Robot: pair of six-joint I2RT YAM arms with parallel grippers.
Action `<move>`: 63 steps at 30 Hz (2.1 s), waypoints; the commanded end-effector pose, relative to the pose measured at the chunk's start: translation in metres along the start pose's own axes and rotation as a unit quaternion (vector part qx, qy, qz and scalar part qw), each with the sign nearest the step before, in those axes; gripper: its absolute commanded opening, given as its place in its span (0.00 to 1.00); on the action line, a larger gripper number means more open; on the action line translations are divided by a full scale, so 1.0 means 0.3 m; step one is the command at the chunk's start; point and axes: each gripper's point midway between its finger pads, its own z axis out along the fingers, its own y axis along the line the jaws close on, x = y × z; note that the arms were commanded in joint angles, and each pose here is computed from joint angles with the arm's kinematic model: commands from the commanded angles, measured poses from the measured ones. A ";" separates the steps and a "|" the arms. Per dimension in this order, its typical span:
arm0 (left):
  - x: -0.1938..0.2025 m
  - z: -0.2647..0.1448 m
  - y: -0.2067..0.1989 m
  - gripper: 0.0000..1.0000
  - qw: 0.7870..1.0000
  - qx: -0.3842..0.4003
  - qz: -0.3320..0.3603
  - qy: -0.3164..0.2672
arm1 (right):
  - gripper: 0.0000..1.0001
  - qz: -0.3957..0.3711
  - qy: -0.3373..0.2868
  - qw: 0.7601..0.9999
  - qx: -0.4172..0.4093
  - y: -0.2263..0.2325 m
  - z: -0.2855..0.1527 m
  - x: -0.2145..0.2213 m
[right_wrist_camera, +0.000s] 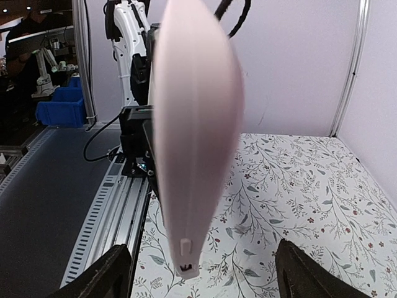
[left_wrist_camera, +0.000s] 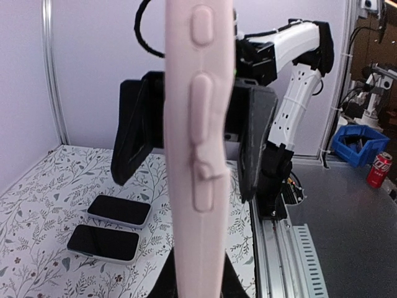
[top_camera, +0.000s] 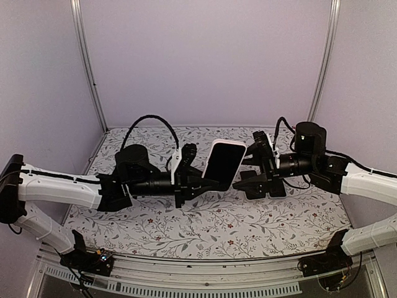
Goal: Put the phone into the phone case
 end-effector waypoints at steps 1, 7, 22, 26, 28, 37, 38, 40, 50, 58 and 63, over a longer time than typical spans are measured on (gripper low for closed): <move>-0.155 -0.025 -0.023 0.00 0.996 0.019 -0.001 -0.082 | 0.75 0.020 -0.041 0.998 -0.037 0.018 0.025 -0.046; -0.152 -0.019 -0.020 0.00 0.996 0.019 -0.008 -0.082 | 0.36 0.025 -0.057 0.997 -0.054 0.027 0.043 -0.059; -0.227 -0.048 -0.015 0.00 0.994 0.005 0.001 -0.114 | 0.67 0.068 -0.012 0.996 -0.061 0.021 0.104 0.063; -0.214 -0.039 -0.012 0.00 0.994 0.005 -0.001 -0.107 | 0.39 0.064 -0.009 0.996 -0.068 0.031 0.131 0.067; -0.214 -0.040 -0.014 0.00 0.994 0.007 0.000 -0.108 | 0.21 0.065 -0.004 0.995 -0.071 0.029 0.140 0.079; -0.201 -0.041 -0.007 0.00 0.995 -0.001 0.004 -0.097 | 0.37 0.042 0.009 0.999 -0.032 0.004 0.119 0.079; -0.199 -0.041 -0.009 0.00 0.995 0.000 0.005 -0.095 | 0.54 0.044 0.016 0.999 -0.023 -0.004 0.116 0.088; -0.190 -0.040 -0.010 0.00 0.996 0.002 0.005 -0.089 | 0.66 0.032 0.026 0.999 -0.006 -0.016 0.102 0.089; -0.149 -0.041 -0.005 0.00 0.997 -0.004 0.004 -0.071 | 0.73 -0.035 -0.023 0.999 -0.013 0.011 0.024 -0.122; -0.143 -0.042 -0.009 0.00 0.998 -0.002 0.003 -0.070 | 0.00 -0.008 -0.066 0.997 -0.038 0.016 0.040 -0.185; -0.145 -0.057 -0.015 0.27 0.998 -0.002 0.016 -0.063 | 0.00 -0.008 -0.058 0.998 -0.039 0.027 0.034 -0.156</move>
